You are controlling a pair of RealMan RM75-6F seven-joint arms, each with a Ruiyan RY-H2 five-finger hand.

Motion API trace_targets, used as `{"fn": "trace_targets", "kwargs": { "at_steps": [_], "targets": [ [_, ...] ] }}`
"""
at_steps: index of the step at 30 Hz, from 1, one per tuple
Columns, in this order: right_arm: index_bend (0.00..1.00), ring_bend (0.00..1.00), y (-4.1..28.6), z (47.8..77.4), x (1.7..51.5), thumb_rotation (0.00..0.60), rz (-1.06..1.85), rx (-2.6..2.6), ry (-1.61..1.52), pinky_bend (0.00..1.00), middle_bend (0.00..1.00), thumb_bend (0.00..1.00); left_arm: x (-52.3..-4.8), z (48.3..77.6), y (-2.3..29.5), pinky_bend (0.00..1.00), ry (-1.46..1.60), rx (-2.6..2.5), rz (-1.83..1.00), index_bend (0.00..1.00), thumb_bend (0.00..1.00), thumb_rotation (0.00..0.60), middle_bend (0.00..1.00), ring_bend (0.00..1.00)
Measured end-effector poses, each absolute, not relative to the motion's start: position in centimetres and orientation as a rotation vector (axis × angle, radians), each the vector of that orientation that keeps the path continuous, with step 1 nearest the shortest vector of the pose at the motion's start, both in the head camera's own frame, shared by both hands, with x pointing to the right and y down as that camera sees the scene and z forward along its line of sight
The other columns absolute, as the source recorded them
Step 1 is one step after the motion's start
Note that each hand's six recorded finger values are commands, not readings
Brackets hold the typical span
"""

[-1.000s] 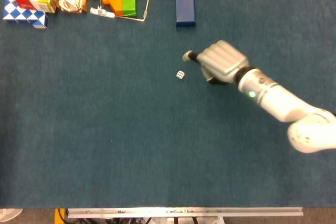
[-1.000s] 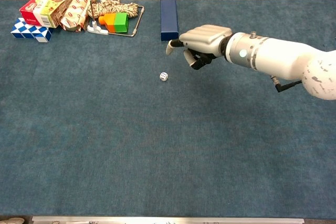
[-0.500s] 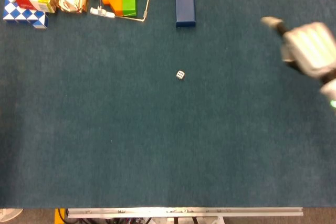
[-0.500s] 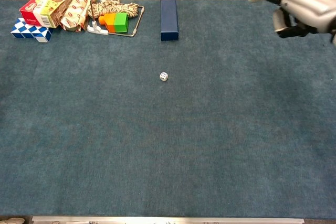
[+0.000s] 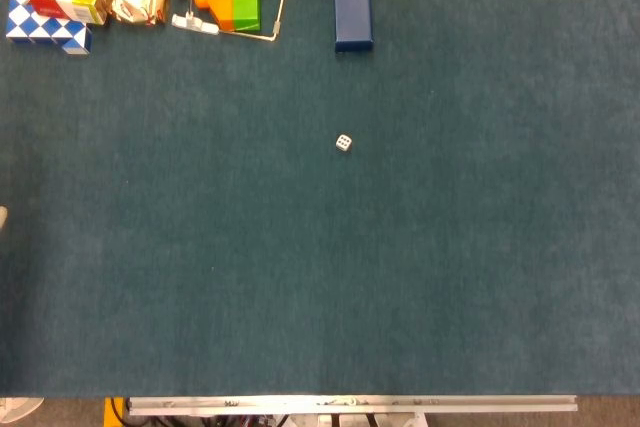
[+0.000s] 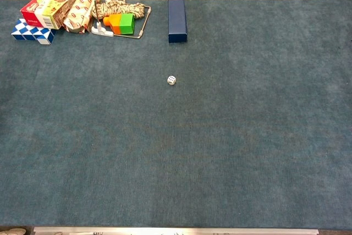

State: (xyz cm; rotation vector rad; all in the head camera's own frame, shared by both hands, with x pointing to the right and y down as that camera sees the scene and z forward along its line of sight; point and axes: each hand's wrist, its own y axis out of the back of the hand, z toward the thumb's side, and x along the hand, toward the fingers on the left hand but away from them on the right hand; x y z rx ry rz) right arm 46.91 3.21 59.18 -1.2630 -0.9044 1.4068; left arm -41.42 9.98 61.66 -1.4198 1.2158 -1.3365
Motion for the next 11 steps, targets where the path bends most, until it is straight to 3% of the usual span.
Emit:
{"fn": "trace_targets", "kwargs": {
  "at_steps": [11],
  "targets": [
    [0.12,0.26,6.4,59.0,49.2,0.6,1.46,-1.253,-0.976,0.42,0.3,0.28,-41.2,61.6,10.3,0.06,1.211,-1.416,-1.337,0.11,0.17,0.6,0.11,0.12]
  ]
}}
